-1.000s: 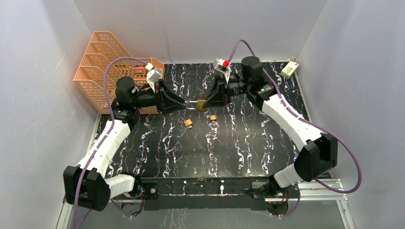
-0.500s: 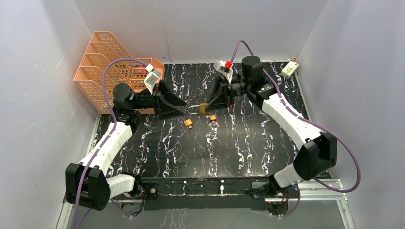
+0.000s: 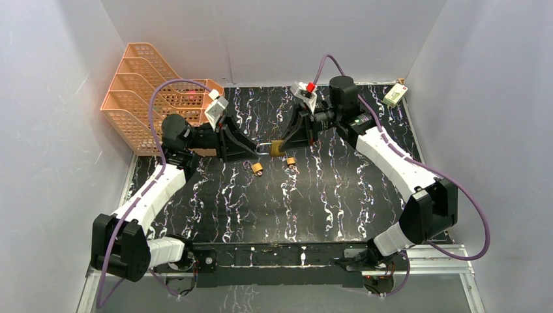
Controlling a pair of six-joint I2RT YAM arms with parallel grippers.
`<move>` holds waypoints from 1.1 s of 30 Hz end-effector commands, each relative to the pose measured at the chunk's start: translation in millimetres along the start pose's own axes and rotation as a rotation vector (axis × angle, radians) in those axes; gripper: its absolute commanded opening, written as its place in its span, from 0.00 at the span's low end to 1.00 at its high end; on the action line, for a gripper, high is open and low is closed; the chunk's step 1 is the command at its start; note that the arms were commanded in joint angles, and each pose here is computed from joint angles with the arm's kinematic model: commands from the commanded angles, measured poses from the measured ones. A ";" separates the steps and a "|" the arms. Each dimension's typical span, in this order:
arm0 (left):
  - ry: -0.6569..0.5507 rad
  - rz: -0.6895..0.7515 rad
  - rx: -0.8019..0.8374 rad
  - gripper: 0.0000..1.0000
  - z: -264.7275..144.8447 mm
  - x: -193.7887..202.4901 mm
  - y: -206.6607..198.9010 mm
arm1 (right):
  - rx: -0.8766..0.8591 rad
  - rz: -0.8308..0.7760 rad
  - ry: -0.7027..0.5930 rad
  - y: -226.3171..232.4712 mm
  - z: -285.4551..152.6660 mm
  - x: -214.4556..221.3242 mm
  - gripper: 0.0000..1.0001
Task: Lock with the key
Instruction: Lock the lock.
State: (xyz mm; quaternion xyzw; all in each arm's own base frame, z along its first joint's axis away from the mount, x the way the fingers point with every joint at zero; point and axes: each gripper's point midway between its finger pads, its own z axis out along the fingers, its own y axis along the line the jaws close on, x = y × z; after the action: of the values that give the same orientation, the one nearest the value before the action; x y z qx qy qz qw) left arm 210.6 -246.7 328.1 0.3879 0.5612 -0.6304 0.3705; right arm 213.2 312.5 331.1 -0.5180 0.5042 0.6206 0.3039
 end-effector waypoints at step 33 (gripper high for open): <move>0.017 0.048 0.074 0.00 16.3 -0.5 -12.9 | 0.013 -0.118 -0.024 -7.7 8.1 -29.2 0.00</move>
State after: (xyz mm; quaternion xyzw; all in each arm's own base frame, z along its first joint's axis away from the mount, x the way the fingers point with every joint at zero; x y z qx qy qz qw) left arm 209.0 -250.7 328.4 0.3916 0.5566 -0.6341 0.3671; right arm 214.0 316.9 326.7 -0.5155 0.5052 0.6301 0.2863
